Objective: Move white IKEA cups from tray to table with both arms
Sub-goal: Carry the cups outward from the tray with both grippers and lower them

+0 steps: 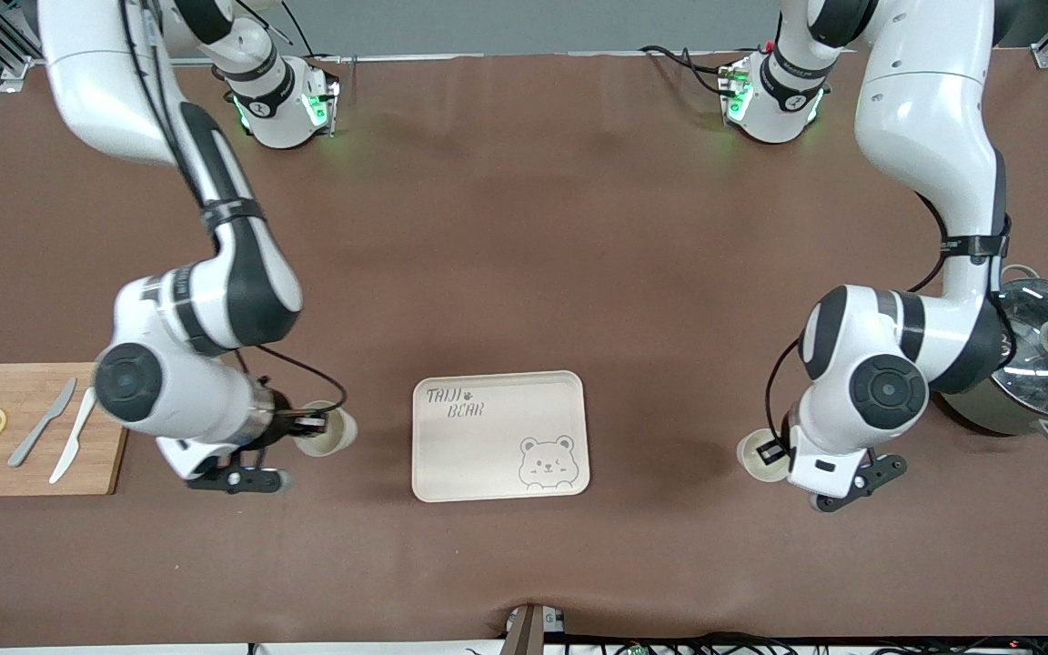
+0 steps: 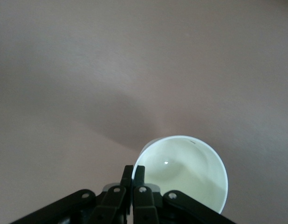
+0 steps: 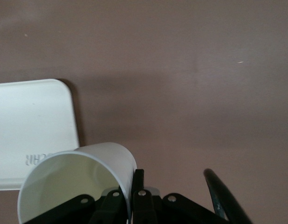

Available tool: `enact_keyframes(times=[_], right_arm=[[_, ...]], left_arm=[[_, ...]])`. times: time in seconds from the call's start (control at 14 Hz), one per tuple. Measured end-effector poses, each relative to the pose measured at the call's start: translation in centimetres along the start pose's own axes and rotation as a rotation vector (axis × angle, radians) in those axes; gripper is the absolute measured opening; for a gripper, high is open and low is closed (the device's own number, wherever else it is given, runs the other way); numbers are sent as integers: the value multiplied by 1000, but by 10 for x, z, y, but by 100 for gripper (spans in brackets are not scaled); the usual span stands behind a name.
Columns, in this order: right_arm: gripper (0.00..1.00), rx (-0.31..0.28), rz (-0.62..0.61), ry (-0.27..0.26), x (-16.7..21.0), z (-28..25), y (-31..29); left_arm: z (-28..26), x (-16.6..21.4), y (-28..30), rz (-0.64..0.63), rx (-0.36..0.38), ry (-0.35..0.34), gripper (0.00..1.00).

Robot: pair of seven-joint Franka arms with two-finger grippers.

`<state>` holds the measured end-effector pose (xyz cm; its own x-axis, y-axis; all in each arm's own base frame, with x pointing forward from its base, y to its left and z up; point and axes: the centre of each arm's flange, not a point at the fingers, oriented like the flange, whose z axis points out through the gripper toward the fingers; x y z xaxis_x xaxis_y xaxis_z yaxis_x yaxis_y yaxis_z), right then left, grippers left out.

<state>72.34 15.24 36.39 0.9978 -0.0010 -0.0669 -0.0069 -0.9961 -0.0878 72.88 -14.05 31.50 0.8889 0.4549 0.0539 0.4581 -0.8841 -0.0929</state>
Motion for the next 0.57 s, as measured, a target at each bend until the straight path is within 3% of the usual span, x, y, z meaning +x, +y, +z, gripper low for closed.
enact_keyframes(times=[0.57], right_arm=[[4,32,-204,-6,13,-5,147]], left_arm=[[27,37,-52,-80,-11,10,3]])
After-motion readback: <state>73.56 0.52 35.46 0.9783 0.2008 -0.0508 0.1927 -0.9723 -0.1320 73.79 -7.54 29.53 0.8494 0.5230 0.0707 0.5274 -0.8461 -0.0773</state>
